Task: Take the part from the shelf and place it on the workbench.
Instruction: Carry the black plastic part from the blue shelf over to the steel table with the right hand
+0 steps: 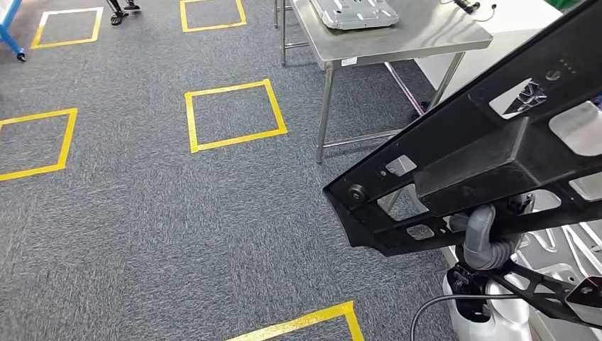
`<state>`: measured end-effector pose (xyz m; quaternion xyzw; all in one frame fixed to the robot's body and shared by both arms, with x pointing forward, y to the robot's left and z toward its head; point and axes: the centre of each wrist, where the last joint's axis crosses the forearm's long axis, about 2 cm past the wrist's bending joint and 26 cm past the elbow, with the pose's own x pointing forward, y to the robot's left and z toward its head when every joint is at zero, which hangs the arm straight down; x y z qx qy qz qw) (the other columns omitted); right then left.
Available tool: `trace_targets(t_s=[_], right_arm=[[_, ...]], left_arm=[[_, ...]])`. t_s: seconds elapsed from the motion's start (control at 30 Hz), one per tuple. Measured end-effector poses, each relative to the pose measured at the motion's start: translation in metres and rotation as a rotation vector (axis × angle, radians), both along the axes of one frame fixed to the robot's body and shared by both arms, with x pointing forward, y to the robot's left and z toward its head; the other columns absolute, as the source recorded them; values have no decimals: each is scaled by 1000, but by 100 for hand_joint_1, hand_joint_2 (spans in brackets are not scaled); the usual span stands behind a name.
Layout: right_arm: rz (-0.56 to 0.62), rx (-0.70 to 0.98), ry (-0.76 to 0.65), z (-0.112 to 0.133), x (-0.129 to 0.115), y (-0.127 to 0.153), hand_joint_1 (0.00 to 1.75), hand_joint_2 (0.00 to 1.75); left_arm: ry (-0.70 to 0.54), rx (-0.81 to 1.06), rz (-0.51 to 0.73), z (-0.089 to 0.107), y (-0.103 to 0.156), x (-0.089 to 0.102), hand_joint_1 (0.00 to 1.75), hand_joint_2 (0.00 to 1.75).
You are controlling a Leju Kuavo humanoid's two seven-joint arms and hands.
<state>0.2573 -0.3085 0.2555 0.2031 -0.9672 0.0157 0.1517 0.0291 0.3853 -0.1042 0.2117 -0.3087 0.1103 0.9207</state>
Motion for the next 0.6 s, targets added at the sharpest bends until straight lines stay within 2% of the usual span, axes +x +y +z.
trace_targets(t_s=[0.2,0.6], right_arm=[[-49,-28,-12,11,7,0,175,175],[-182,-82,-109,71,43,-8,175,175]], left_arm=[[17,-7,1,0,0,-2,0,175],[-80,-70,-31,-1,-13,17,0,175]])
